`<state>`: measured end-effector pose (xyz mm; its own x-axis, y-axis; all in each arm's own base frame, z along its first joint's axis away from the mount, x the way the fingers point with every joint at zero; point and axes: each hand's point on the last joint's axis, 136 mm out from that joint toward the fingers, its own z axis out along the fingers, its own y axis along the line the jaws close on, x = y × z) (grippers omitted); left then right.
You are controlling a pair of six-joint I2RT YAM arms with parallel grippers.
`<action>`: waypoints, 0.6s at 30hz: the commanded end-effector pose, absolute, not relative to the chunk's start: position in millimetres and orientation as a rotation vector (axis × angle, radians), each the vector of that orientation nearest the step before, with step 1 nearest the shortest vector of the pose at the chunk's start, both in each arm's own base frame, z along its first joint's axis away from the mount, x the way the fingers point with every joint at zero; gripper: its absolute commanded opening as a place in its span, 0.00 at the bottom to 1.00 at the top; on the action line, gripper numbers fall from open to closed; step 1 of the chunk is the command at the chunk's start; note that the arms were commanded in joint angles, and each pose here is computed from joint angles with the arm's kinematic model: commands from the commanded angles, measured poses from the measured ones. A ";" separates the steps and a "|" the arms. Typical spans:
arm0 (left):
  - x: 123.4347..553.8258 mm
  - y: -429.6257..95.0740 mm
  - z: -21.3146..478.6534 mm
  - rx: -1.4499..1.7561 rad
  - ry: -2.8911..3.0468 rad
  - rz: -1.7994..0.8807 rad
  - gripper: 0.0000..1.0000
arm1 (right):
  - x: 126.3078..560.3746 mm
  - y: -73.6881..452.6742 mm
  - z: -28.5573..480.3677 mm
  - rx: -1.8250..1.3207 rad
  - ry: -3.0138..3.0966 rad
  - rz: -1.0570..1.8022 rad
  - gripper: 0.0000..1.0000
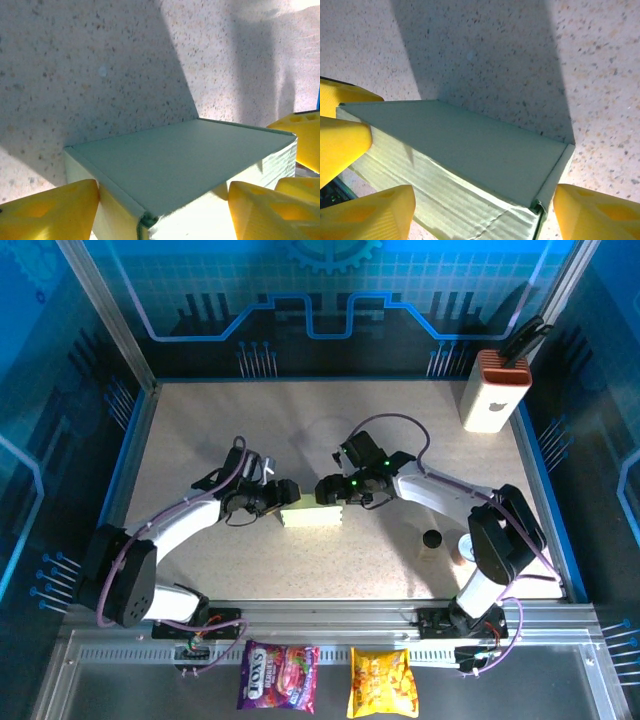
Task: Fold the paper box
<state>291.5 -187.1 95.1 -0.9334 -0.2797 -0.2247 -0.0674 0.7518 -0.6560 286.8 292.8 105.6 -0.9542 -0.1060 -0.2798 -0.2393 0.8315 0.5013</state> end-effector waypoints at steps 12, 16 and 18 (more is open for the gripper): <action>272.1 -184.2 129.0 -0.292 2.660 -0.959 0.75 | 265.6 289.8 126.9 -0.297 2.798 0.786 0.81; 270.5 -187.3 137.9 -0.300 2.634 -1.007 0.74 | 263.9 294.1 137.2 -0.288 2.768 0.856 0.82; 269.9 -188.8 138.7 -0.297 2.633 -1.021 0.74 | 263.6 298.0 140.1 -0.280 2.758 0.910 0.82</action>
